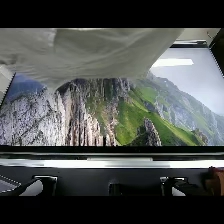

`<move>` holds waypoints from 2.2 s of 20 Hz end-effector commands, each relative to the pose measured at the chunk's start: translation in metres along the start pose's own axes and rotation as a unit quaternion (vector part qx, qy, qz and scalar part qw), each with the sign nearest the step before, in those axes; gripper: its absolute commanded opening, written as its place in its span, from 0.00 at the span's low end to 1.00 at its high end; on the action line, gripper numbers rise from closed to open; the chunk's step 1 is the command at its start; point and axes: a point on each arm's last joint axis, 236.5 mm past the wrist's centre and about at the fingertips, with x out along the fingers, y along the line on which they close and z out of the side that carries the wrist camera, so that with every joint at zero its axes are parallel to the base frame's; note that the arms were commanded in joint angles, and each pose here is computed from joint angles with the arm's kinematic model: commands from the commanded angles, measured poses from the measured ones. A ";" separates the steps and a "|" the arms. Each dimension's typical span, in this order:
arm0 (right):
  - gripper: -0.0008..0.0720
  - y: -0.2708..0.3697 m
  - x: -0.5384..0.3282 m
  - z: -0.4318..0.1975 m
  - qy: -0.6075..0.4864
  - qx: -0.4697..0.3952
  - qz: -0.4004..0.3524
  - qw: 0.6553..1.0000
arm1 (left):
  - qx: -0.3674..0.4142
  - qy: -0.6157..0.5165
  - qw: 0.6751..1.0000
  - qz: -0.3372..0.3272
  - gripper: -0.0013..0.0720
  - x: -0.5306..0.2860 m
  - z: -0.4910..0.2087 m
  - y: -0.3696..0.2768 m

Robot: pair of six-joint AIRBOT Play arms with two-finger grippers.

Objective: Fold the clothes and pants, and hang the long-sleeved shirts on hangers.

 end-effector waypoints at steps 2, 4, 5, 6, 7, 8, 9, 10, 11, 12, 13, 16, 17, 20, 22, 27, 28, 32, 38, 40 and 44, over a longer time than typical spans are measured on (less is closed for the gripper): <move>0.05 0.039 -0.125 0.032 -0.030 -0.030 0.025 0.999 | 0.067 -0.044 0.992 0.100 0.04 -0.108 0.021 -0.055; 0.05 0.050 -0.168 0.041 -0.055 -0.017 0.031 0.998 | 0.079 -0.048 0.986 0.141 0.04 -0.138 0.013 -0.065; 0.05 0.053 -0.182 0.045 -0.067 -0.006 0.033 0.997 | 0.072 -0.041 0.986 0.147 0.04 -0.144 0.007 -0.067; 0.05 0.054 -0.188 0.046 -0.071 0.007 0.034 0.997 | 0.069 -0.028 0.986 0.147 0.04 -0.143 0.000 -0.066; 0.05 0.054 -0.185 0.043 -0.064 0.017 0.034 0.997 | 0.062 -0.013 0.987 0.148 0.04 -0.139 -0.007 -0.060; 0.05 0.050 -0.174 0.036 -0.046 0.018 0.030 0.998 | 0.053 0.003 0.988 0.145 0.04 -0.130 -0.013 -0.051; 0.05 0.045 -0.154 0.024 -0.017 0.022 0.025 0.999 | 0.042 0.020 0.989 0.138 0.04 -0.118 -0.021 -0.040; 0.05 0.038 -0.130 0.009 0.016 0.027 0.020 0.999 | 0.035 0.044 0.991 0.124 0.04 -0.103 -0.030 -0.030; 0.05 0.030 -0.098 -0.012 0.056 0.035 0.016 0.998 | 0.019 0.073 0.992 0.105 0.04 -0.082 -0.044 -0.014; 0.05 0.021 -0.067 -0.035 0.096 0.044 0.011 0.994 | -0.004 0.106 0.991 0.086 0.04 -0.059 -0.062 0.006; 0.05 0.010 -0.032 -0.067 0.144 0.053 0.003 0.988 | -0.027 0.142 0.986 0.078 0.04 -0.035 -0.084 0.030; 0.05 -0.022 0.055 -0.166 0.272 0.077 -0.020 0.959 | -0.110 0.256 0.958 0.062 0.04 0.046 -0.188 0.108; 0.05 -0.035 0.081 -0.203 0.313 0.081 -0.030 0.946 | -0.138 0.288 0.946 0.063 0.04 0.073 -0.233 0.135; 0.05 -0.073 0.146 -0.307 0.400 0.080 -0.061 0.911 | -0.177 0.348 0.917 0.079 0.04 0.140 -0.360 0.204; 0.05 -0.100 0.181 -0.361 0.419 0.078 -0.084 0.901 | -0.200 0.360 0.906 0.100 0.04 0.173 -0.418 0.239; 0.05 -0.135 0.221 -0.437 0.433 0.054 -0.110 0.893 | -0.189 0.343 0.915 0.102 0.04 0.234 -0.452 0.267; 0.05 -0.136 0.221 -0.437 0.435 0.052 -0.111 0.892 | -0.183 0.338 0.918 0.097 0.04 0.238 -0.443 0.267; 0.05 -0.147 0.196 -0.427 0.461 0.085 -0.133 0.873 | -0.184 0.384 0.902 0.063 0.04 0.217 -0.428 0.248; 0.05 -0.139 0.137 -0.445 0.568 0.113 -0.132 0.805 | -0.240 0.550 0.795 0.090 0.04 0.134 -0.470 0.234; 0.05 -0.134 0.133 -0.447 0.576 0.118 -0.127 0.799 | -0.249 0.581 0.770 0.088 0.04 0.118 -0.475 0.225; 0.05 -0.131 0.121 -0.460 0.606 0.126 -0.127 0.775 | -0.229 0.612 0.748 0.117 0.04 0.102 -0.486 0.233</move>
